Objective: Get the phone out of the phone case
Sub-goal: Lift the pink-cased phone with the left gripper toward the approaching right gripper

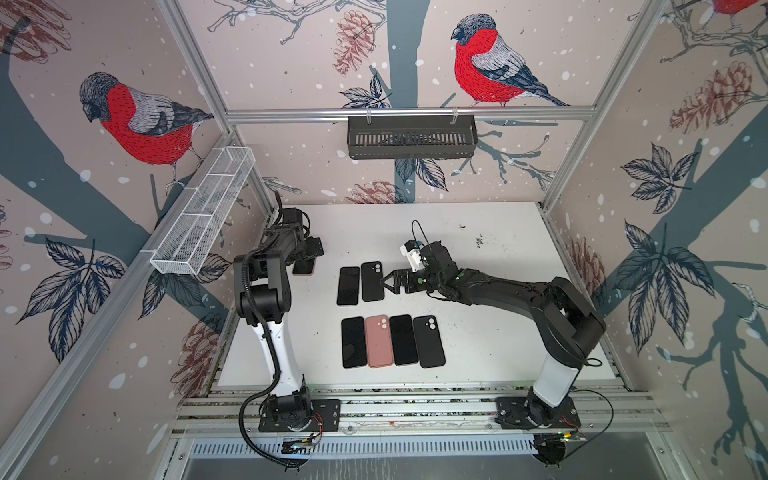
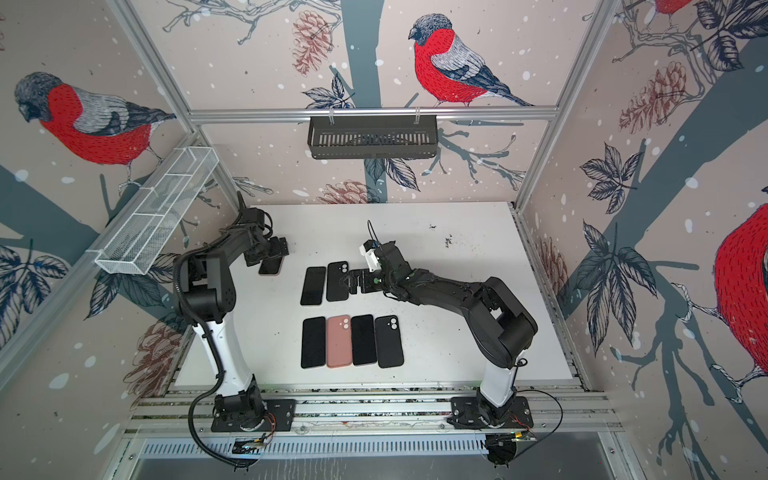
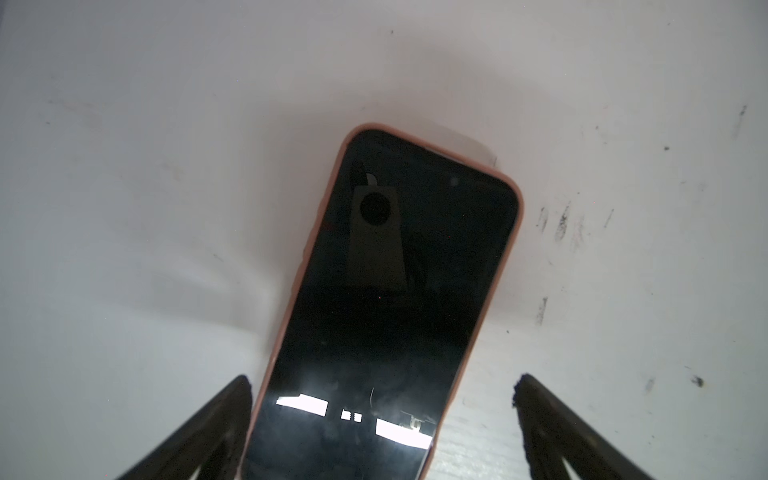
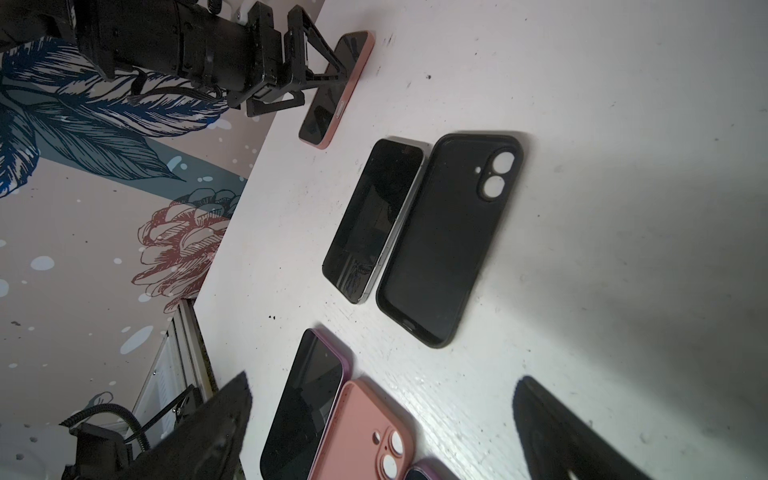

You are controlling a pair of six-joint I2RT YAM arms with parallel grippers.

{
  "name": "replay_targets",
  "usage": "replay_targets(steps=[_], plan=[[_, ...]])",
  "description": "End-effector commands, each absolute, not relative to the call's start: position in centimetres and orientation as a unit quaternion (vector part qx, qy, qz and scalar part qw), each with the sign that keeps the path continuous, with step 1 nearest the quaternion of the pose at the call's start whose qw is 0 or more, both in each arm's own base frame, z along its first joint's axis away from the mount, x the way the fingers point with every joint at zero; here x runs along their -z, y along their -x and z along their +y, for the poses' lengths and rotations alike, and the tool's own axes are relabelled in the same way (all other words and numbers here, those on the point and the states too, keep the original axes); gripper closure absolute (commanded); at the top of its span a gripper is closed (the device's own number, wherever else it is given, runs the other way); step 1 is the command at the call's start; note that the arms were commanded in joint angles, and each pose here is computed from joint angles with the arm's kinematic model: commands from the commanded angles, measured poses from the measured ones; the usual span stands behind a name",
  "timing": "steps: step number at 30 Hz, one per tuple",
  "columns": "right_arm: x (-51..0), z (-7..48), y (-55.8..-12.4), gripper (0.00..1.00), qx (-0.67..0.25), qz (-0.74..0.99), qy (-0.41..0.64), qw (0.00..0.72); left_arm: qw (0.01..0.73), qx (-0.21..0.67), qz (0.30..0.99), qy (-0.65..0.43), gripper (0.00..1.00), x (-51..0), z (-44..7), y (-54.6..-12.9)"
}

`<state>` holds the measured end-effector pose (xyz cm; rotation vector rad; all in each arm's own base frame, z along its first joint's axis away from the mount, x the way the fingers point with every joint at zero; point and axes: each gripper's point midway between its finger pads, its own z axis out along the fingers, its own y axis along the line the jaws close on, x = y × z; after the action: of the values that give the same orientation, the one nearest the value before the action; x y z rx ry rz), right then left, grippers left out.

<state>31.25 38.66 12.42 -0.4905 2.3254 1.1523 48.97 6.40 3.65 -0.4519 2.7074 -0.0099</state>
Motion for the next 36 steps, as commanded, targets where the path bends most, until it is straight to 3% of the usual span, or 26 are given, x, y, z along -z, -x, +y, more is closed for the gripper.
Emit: replay_targets(steps=[1,10,22,36], plan=[[-13.1,39.2,-31.2,0.01,-0.438,0.844,0.183,0.251,0.168,-0.001,0.975,0.148,0.02,-2.3,6.4,-48.1],[-13.4,39.6,-31.3,0.0,-0.441,0.841,0.184,0.253,0.14,0.017,0.981,0.131,0.05,-0.1,5.7,-48.4],[-15.2,45.5,-31.1,0.01,-0.481,0.818,0.208,0.239,0.111,0.052,0.983,0.135,0.4,1.6,4.3,-47.0],[-13.6,52.0,-32.1,0.01,-0.527,0.793,0.227,0.206,0.158,0.216,0.951,0.157,0.54,-2.7,1.3,-47.0]])
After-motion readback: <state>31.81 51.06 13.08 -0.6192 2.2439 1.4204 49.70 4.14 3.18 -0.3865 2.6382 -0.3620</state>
